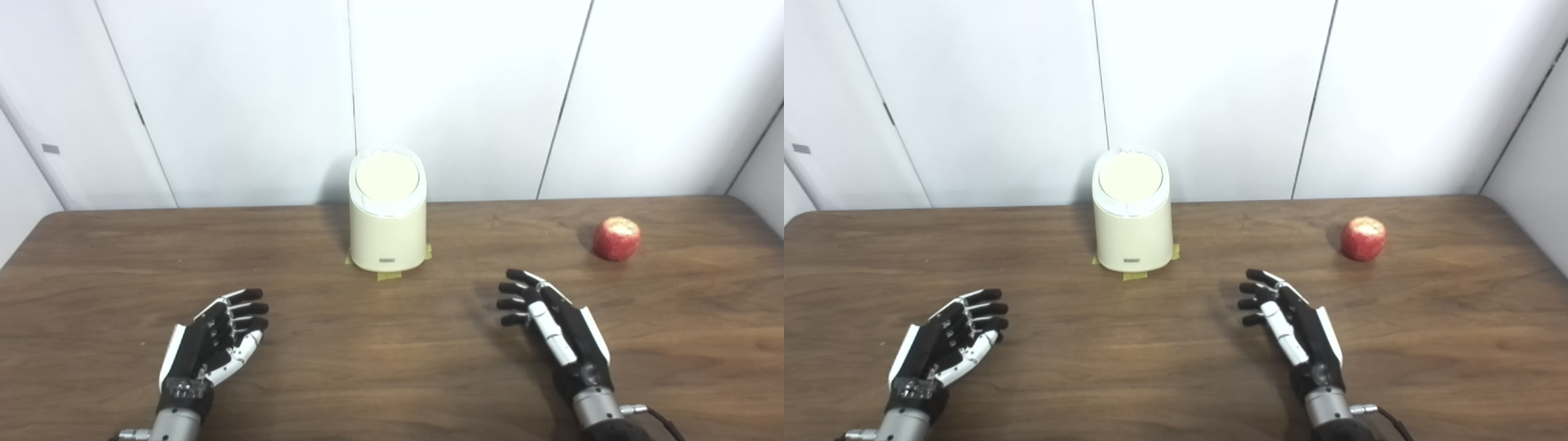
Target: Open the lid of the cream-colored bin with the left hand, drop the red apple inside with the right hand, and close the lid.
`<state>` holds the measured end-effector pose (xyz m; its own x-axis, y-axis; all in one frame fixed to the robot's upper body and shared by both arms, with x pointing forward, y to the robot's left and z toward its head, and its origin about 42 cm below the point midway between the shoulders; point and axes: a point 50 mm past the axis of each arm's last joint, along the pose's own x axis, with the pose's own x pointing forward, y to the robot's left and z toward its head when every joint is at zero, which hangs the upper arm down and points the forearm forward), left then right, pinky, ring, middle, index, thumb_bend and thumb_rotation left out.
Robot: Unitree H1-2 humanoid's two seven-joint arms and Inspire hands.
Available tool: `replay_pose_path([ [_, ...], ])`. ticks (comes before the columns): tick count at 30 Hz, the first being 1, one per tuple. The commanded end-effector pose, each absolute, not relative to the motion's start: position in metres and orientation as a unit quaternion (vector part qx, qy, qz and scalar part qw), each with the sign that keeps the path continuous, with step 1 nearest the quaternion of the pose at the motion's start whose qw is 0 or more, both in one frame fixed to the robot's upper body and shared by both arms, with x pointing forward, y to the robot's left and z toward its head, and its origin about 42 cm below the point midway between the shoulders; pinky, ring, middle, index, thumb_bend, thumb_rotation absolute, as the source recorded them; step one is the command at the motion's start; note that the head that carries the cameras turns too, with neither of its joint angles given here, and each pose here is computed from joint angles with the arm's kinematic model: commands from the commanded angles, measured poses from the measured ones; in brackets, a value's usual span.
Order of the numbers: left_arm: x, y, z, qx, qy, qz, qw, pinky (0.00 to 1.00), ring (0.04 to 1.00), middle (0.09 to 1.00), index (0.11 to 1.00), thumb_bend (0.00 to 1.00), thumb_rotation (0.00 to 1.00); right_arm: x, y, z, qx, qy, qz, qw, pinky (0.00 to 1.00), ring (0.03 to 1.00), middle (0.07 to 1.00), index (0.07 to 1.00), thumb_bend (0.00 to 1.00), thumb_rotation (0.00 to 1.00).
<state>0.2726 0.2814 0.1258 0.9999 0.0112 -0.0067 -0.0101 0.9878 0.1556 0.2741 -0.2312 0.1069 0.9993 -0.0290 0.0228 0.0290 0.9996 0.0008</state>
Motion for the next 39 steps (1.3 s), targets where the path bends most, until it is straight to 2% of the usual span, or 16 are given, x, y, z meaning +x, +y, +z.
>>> replay_pose_path([
  [1,0.285,0.281,0.147,0.093,-0.031,-0.001,0.995,0.6,0.648,0.701,0.753,0.37,0.01,0.268,-0.231,0.098,0.022,0.001,-0.021,1.0,0.6,0.697,0.748,0.759,0.43,0.74],
  [7,0.308,0.274,0.187,0.123,-0.071,-0.015,0.99,0.65,0.718,0.764,0.798,0.46,0.12,0.27,-0.235,0.11,0.038,0.002,0.005,0.999,0.68,0.805,0.846,0.836,0.5,0.73],
  [10,0.319,0.27,0.204,0.137,-0.081,-0.015,0.987,0.75,0.791,0.818,0.84,0.54,0.21,0.27,-0.237,0.113,0.032,0.006,0.02,0.999,0.76,0.881,0.919,0.887,0.52,0.72],
  [14,0.339,0.264,0.232,0.126,-0.102,-0.026,0.987,0.8,0.846,0.858,0.882,0.58,0.24,0.271,-0.24,0.12,0.014,-0.002,0.031,0.999,0.8,0.936,0.981,0.942,0.49,0.72],
  [16,0.348,0.261,0.244,0.119,-0.105,-0.032,0.987,0.84,0.868,0.873,0.893,0.59,0.23,0.272,-0.242,0.124,0.015,-0.006,0.032,0.999,0.82,0.954,0.994,0.961,0.49,0.71],
  [19,0.364,0.256,0.27,0.158,-0.125,-0.042,0.979,0.87,0.881,0.891,0.913,0.63,0.31,0.275,-0.247,0.129,0.022,-0.014,0.03,0.999,0.86,0.994,1.0,0.995,0.53,0.68],
  [22,0.377,0.251,0.292,0.193,-0.143,-0.057,0.969,0.89,0.89,0.921,0.966,0.64,0.39,0.277,-0.249,0.132,0.018,-0.016,0.024,0.999,0.88,1.0,1.0,1.0,0.57,0.71],
  [27,0.409,0.23,0.33,0.234,-0.158,-0.078,0.956,0.9,0.931,0.964,0.997,0.75,0.39,0.277,-0.246,0.135,0.008,-0.018,0.029,0.999,0.93,1.0,1.0,1.0,0.59,0.73],
  [32,0.431,0.211,0.345,0.249,-0.16,-0.1,0.95,0.95,0.973,0.995,1.0,0.78,0.39,0.275,-0.243,0.141,0.003,-0.018,0.036,0.999,0.96,1.0,1.0,1.0,0.59,0.74],
  [34,0.438,0.205,0.349,0.257,-0.165,-0.108,0.946,0.95,0.978,0.997,1.0,0.77,0.37,0.274,-0.242,0.143,0.007,-0.018,0.037,0.999,0.97,1.0,1.0,1.0,0.59,0.74],
  [39,0.454,0.19,0.361,0.292,-0.168,-0.112,0.935,0.87,0.96,0.992,1.0,0.79,0.38,0.273,-0.241,0.147,0.004,-0.02,0.04,0.999,0.97,1.0,1.0,1.0,0.6,0.74],
])
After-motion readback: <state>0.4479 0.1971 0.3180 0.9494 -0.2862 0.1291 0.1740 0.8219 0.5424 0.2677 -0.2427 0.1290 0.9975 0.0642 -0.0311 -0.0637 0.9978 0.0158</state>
